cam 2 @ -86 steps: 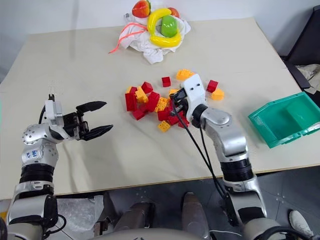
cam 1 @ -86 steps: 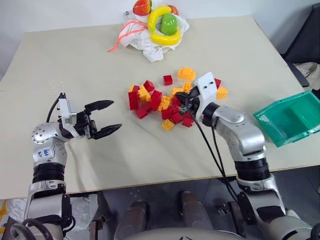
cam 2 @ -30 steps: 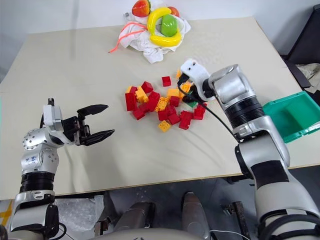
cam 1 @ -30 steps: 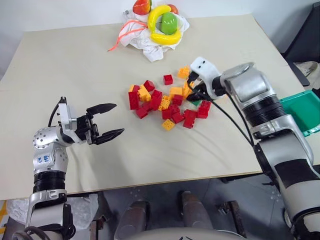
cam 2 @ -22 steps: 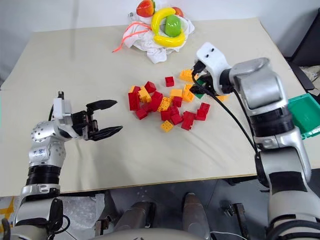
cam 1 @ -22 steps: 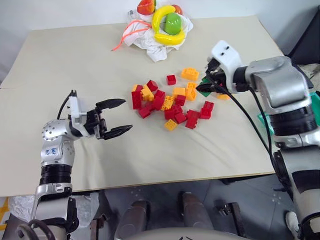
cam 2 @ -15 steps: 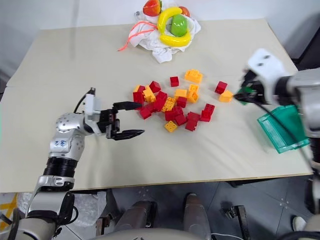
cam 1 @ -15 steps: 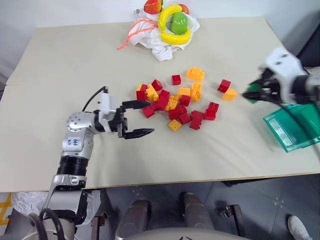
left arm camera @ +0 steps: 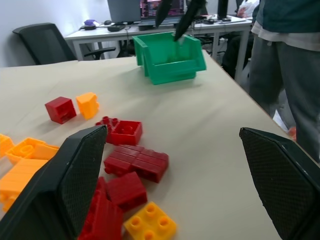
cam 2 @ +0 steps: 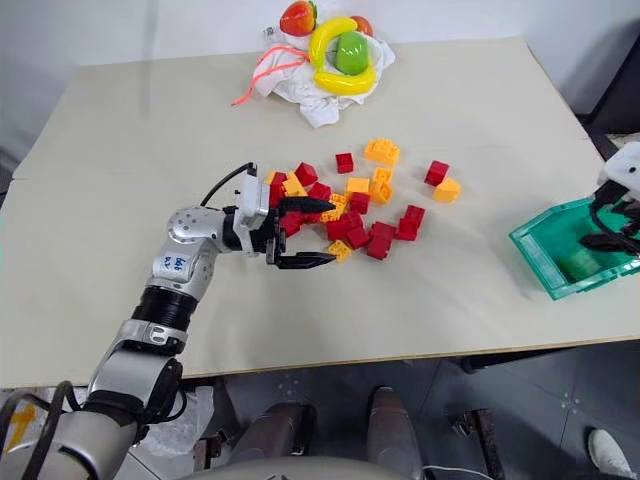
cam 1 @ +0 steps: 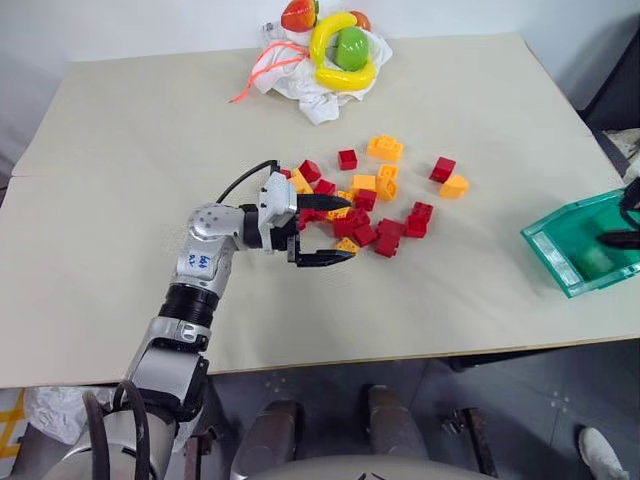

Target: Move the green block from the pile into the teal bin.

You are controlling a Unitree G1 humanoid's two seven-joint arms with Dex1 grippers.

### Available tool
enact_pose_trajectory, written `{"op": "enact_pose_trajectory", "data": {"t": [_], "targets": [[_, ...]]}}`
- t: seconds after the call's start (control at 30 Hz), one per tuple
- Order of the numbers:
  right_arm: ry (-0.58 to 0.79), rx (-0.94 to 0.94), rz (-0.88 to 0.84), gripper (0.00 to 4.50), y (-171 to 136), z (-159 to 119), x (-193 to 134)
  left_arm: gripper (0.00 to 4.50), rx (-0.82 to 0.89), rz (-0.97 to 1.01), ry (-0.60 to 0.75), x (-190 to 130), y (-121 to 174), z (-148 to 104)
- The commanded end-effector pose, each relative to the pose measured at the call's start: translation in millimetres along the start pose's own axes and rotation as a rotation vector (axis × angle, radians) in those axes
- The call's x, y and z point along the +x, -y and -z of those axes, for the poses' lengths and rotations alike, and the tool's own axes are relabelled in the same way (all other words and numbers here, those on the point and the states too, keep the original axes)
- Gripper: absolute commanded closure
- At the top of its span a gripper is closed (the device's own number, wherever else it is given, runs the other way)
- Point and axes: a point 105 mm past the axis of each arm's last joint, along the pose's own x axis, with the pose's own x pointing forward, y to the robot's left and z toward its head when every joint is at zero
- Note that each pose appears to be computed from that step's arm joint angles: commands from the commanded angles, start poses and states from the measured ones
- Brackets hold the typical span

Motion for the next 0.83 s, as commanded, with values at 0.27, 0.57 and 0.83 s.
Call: {"op": "enact_pose_trajectory", "data": {"t": [0.27, 0.57, 0.83], "targets": [[0.456, -0.052, -0.247, 0.04, -55, -74, -9, 0.0, -0.158, -0.245, 0.065, -57, -19, -15], [0.835, -0.08, -0.518, 0.04, -136, -85, 16, 0.0, -0.211, -0.391, -0.021, -140, 6, -11], [0.928, 0.026, -0.512, 0.04, -132, -67, 39, 0.0, -0.179, -0.518, -0.117, -196, 29, -5]]}}
